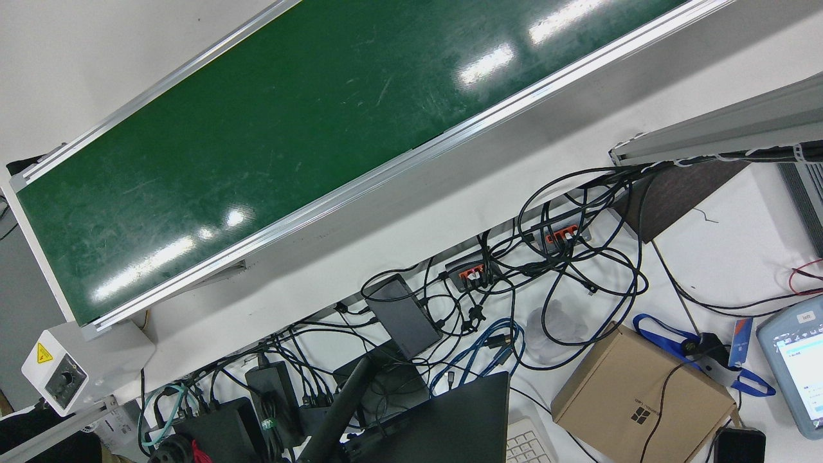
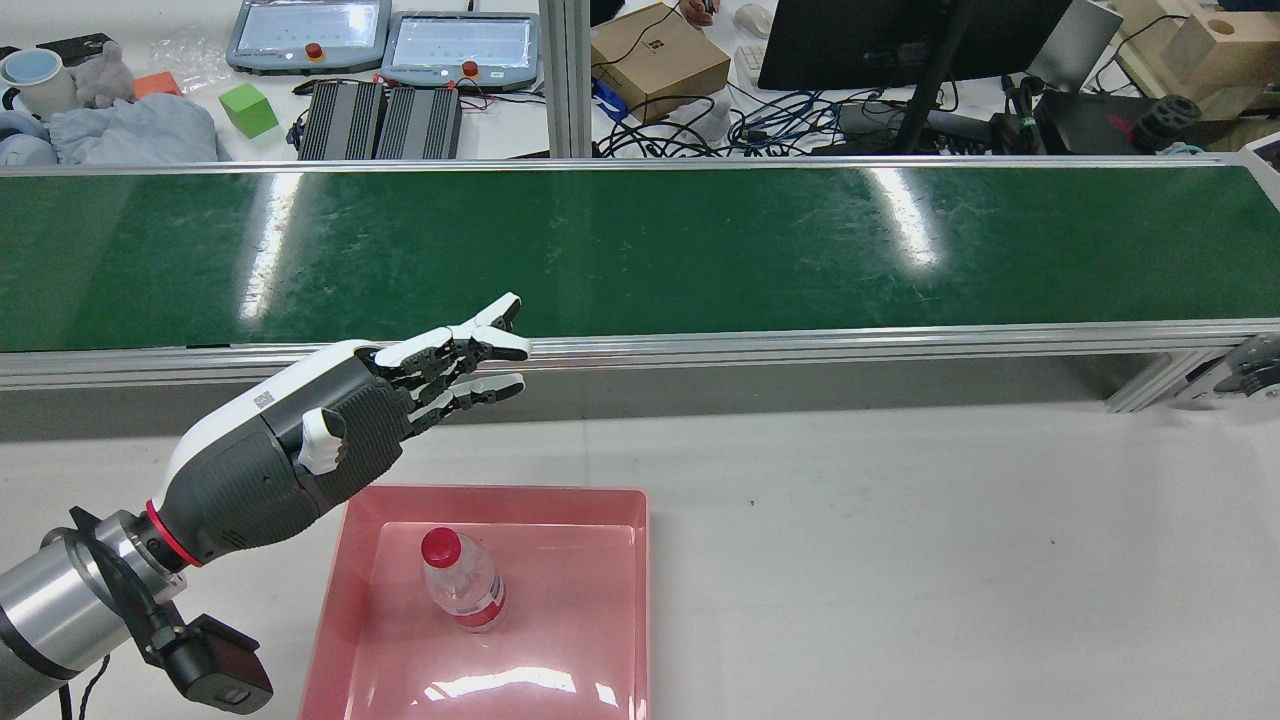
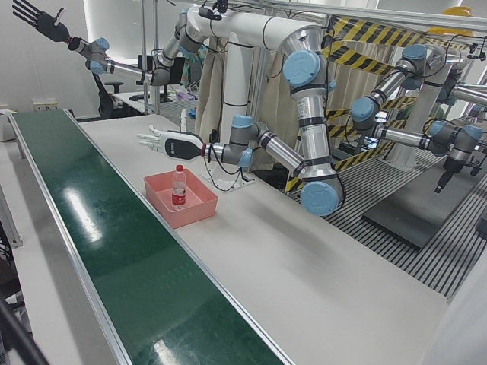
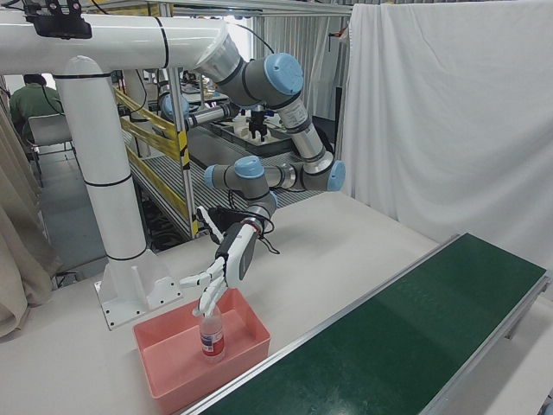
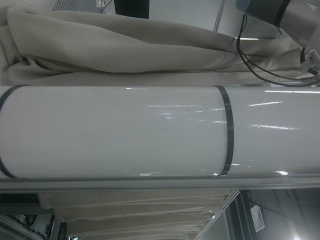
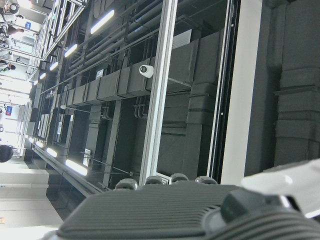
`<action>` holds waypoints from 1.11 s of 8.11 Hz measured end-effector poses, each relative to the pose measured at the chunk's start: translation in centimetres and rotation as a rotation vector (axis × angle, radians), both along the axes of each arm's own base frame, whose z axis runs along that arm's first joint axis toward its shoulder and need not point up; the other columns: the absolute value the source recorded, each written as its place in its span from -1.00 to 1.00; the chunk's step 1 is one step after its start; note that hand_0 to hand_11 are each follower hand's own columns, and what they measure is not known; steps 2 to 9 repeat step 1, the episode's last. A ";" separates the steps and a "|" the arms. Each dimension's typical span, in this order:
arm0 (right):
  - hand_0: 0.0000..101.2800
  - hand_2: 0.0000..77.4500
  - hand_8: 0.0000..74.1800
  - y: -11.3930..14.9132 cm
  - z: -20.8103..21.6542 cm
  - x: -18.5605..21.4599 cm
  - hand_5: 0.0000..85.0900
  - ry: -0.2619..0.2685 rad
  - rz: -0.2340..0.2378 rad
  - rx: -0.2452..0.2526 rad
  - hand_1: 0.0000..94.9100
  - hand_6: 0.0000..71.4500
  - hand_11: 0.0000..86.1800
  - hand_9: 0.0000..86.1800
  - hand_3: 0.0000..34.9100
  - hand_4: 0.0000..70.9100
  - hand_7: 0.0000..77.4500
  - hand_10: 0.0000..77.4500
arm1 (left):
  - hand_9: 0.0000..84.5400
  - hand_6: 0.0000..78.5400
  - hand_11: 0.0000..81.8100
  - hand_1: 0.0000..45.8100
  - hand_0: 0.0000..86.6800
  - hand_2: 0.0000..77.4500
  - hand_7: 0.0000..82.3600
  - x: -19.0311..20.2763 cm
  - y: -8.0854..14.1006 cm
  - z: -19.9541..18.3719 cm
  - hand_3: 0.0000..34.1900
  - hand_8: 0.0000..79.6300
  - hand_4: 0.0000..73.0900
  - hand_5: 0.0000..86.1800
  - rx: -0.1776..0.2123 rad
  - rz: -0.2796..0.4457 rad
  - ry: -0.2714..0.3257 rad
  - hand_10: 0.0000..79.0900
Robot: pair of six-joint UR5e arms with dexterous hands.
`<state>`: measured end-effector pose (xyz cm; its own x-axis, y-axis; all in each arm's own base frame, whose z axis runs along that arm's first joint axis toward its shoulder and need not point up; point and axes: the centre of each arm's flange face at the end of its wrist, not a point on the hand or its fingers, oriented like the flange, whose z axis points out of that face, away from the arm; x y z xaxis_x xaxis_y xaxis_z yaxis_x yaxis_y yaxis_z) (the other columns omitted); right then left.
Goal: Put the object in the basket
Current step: 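Open the left hand fingers to release the bottle into the tray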
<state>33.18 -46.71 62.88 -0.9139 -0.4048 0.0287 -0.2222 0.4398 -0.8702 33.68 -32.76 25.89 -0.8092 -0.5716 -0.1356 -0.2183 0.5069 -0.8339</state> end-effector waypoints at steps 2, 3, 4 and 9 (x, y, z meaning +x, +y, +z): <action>-1.00 -0.97 -1.00 0.0 0.0 0.0 -1.00 0.000 0.000 0.000 -1.00 -1.00 -1.00 -1.00 -0.99 -0.98 -0.99 -1.00 | -0.95 -0.92 -0.65 -1.00 -0.63 -0.99 -0.96 0.0 0.0 0.0 -0.99 -0.96 -0.49 -0.38 0.000 0.001 0.004 -0.75; -1.00 -0.97 -1.00 0.0 0.0 0.0 -1.00 0.000 0.000 0.000 -1.00 -1.00 -1.00 -1.00 -0.99 -0.98 -0.99 -1.00 | -0.95 -0.92 -0.65 -1.00 -0.63 -0.99 -0.96 0.0 0.0 0.0 -0.99 -0.96 -0.49 -0.38 0.000 0.001 0.004 -0.75; -1.00 -0.97 -1.00 0.0 0.0 0.0 -1.00 0.000 0.000 0.000 -1.00 -1.00 -1.00 -1.00 -0.99 -0.98 -0.99 -1.00 | -0.95 -0.92 -0.65 -1.00 -0.63 -0.99 -0.96 0.0 0.0 0.0 -0.99 -0.96 -0.49 -0.38 0.000 0.001 0.004 -0.75; -1.00 -0.97 -1.00 0.0 0.0 0.0 -1.00 0.000 0.000 0.000 -1.00 -1.00 -1.00 -1.00 -0.99 -0.98 -0.99 -1.00 | -0.95 -0.92 -0.65 -1.00 -0.63 -0.99 -0.96 0.0 0.0 0.0 -0.99 -0.96 -0.49 -0.38 0.000 0.001 0.004 -0.75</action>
